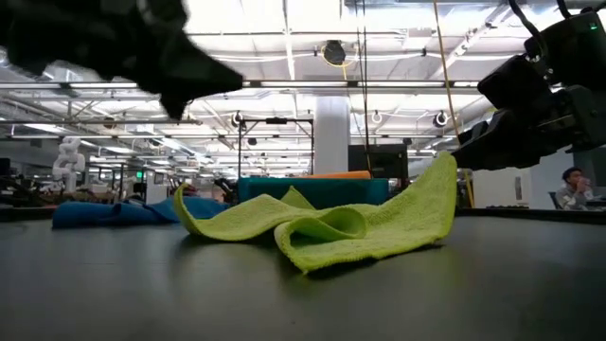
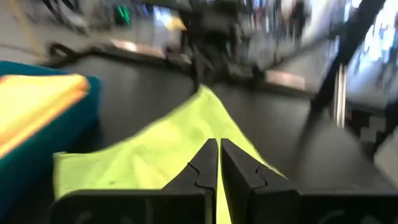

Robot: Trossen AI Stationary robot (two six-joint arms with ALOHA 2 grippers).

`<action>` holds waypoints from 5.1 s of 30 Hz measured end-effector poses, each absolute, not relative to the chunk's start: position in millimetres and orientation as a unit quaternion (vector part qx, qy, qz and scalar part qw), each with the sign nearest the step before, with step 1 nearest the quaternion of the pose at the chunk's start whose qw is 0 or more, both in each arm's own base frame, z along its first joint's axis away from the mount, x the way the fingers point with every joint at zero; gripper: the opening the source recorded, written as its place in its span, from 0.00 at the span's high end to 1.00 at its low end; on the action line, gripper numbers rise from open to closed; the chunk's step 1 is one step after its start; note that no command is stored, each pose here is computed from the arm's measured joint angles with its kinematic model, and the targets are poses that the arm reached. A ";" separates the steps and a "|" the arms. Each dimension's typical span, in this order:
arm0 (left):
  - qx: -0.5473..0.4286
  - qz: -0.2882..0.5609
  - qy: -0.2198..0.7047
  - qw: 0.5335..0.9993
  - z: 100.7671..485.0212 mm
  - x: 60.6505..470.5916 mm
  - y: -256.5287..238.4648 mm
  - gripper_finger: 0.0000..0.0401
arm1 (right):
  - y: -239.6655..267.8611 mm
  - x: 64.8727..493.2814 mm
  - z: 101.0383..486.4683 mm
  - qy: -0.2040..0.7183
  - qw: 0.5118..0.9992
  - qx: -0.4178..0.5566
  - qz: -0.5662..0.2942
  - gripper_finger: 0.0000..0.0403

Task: Fold microfiber towels
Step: Fold the green microfiber cloth

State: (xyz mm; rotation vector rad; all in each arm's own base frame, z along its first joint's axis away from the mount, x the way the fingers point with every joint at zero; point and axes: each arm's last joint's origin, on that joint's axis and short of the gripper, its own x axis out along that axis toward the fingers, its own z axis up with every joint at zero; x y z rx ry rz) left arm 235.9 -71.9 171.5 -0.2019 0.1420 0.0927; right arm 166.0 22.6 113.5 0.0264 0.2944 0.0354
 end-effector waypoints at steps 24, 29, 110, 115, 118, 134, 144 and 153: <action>-0.143 -0.018 0.402 0.904 139.6 312.7 -125.5 0.88 | 22.7 166.5 115.5 0.136 0.990 0.013 0.018 1.00; -0.166 -0.040 0.494 0.852 123.3 303.0 -126.2 0.89 | 22.7 166.5 115.4 0.136 0.990 0.014 0.018 1.00; 0.112 -0.071 0.429 0.894 148.4 332.5 -200.8 0.99 | 34.5 164.1 113.7 0.151 0.984 0.056 0.081 1.00; 0.131 -0.072 0.400 0.904 176.2 315.1 -213.2 0.99 | 54.9 159.9 115.5 0.153 0.974 0.071 0.153 1.00; 0.131 -0.081 0.379 0.912 190.3 305.7 -221.3 0.99 | 74.2 159.5 119.3 0.163 0.959 0.065 0.222 1.00; 0.120 0.013 0.343 0.932 183.3 246.5 -216.4 1.00 | 101.7 189.7 147.1 0.202 0.967 -0.025 0.155 1.00; 0.064 0.115 0.349 0.928 153.3 225.0 -150.6 1.00 | 54.1 199.9 132.5 0.249 0.968 0.016 -0.005 1.00; 0.031 0.092 0.380 0.920 131.6 235.6 -111.6 1.00 | 32.8 203.7 116.8 0.295 0.953 0.041 -0.050 1.00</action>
